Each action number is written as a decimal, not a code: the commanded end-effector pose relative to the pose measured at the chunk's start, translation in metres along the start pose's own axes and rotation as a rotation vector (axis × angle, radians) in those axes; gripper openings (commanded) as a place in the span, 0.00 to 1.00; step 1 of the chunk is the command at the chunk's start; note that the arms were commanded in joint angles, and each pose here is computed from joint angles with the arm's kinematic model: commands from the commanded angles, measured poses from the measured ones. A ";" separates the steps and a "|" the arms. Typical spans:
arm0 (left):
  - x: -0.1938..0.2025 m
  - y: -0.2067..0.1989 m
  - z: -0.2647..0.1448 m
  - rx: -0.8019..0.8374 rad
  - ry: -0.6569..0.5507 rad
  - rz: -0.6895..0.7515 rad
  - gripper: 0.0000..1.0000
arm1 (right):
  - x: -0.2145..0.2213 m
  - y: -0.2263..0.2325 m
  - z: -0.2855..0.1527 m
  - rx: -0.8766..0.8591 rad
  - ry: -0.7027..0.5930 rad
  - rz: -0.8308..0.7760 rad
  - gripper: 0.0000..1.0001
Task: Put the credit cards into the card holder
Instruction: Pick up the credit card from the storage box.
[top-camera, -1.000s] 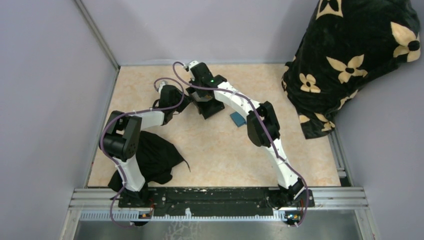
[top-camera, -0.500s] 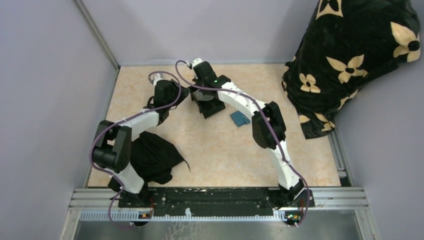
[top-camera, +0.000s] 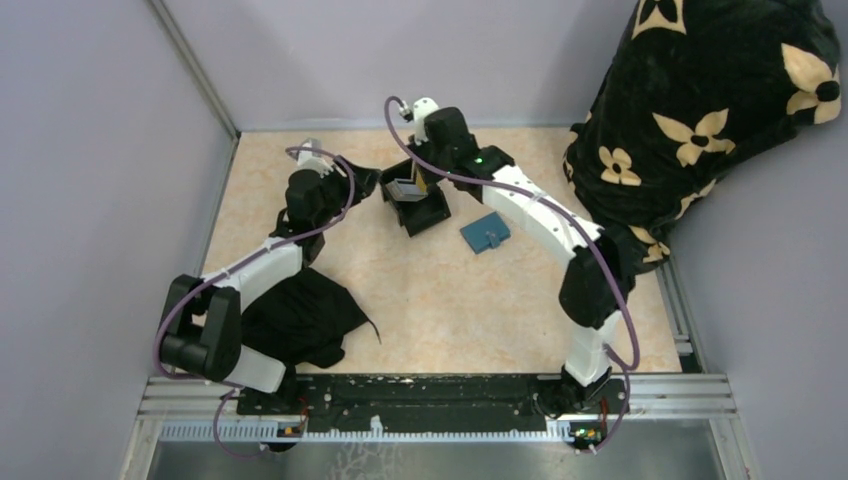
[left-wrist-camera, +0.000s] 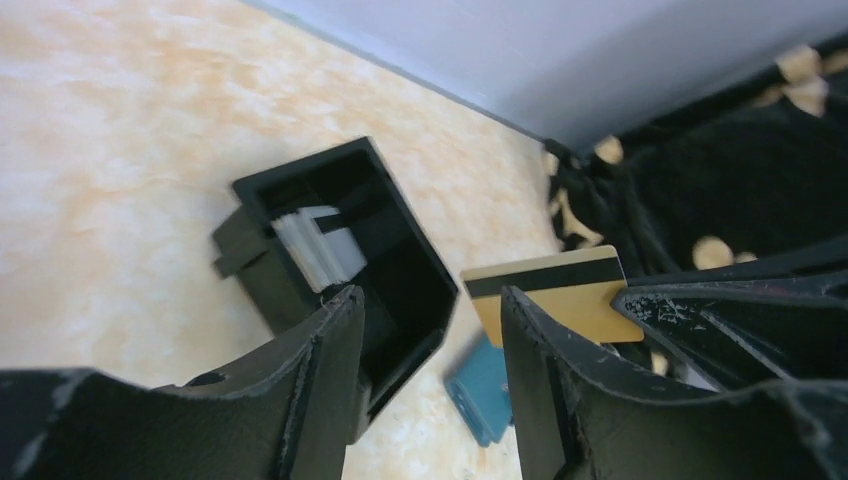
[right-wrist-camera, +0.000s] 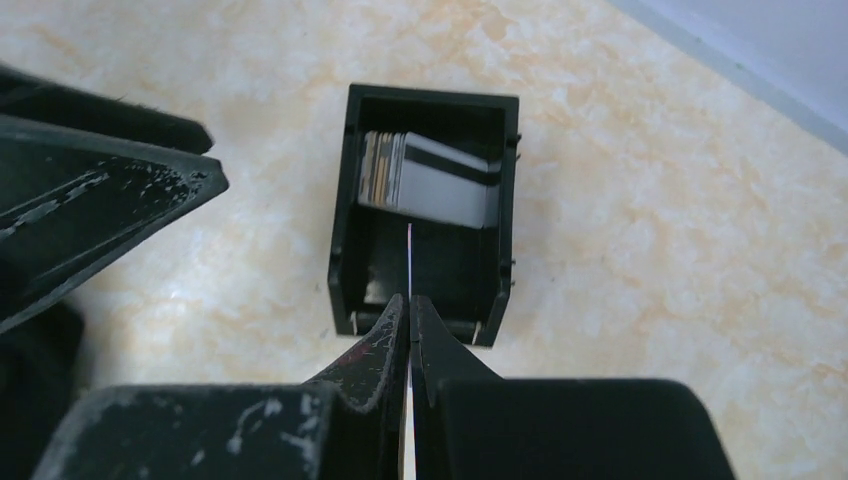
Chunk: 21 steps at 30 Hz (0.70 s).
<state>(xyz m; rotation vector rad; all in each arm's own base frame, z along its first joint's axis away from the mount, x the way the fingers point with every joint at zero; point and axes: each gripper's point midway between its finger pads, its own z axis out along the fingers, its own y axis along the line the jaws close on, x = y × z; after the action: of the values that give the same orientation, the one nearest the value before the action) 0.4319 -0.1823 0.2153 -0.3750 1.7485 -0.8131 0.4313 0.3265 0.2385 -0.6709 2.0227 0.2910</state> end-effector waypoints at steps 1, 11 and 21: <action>0.001 -0.060 -0.019 0.379 0.031 0.127 0.59 | -0.011 0.001 -0.059 -0.145 -0.057 0.086 0.00; 0.060 -0.104 -0.071 0.862 0.322 0.174 0.56 | 0.040 0.031 -0.109 -0.423 -0.026 0.189 0.00; 0.084 -0.105 -0.088 0.990 0.471 0.172 0.48 | 0.050 0.043 -0.119 -0.570 -0.028 0.270 0.00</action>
<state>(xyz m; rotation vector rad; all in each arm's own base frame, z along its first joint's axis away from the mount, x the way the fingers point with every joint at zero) 0.3271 -0.2758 0.2342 0.5066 1.5822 -1.5223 0.3011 0.2852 0.2130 -0.7226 2.1646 0.9295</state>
